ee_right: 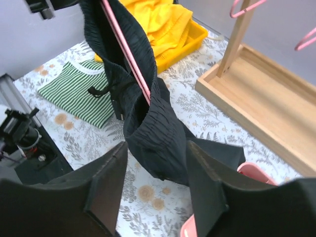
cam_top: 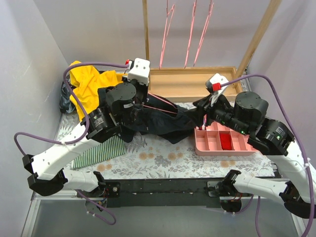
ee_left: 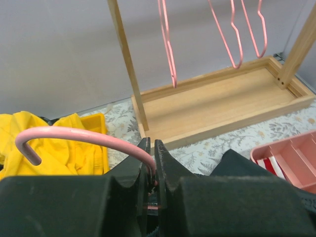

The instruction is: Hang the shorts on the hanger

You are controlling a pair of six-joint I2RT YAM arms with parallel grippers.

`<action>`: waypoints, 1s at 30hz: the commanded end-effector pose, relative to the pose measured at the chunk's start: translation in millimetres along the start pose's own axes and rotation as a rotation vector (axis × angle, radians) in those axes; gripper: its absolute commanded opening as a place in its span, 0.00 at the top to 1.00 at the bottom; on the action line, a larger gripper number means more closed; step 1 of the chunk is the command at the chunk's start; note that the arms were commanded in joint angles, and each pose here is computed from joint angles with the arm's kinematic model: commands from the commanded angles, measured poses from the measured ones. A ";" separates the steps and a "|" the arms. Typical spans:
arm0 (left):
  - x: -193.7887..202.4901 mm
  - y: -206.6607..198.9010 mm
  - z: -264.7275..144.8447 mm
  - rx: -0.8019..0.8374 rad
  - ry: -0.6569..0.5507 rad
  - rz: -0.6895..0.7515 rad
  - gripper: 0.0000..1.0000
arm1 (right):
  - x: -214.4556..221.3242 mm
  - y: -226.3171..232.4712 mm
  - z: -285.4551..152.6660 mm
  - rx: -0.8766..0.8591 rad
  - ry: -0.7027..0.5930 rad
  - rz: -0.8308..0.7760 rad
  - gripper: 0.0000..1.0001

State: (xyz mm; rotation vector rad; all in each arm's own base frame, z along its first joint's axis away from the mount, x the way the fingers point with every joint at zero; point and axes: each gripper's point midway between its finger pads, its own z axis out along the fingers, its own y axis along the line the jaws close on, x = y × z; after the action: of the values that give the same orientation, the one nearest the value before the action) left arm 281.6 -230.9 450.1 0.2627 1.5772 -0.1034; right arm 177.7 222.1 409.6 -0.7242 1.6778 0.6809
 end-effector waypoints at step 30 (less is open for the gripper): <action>-33.5 -31.1 -15.2 0.281 -0.028 -0.082 1.00 | 57.7 24.6 -4.5 -0.245 0.134 -0.272 0.23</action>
State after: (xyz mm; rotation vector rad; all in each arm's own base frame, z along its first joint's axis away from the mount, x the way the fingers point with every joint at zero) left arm 266.6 -268.7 436.4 0.4889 1.6409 -0.3072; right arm 155.6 236.8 341.6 -1.1914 1.6606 0.6385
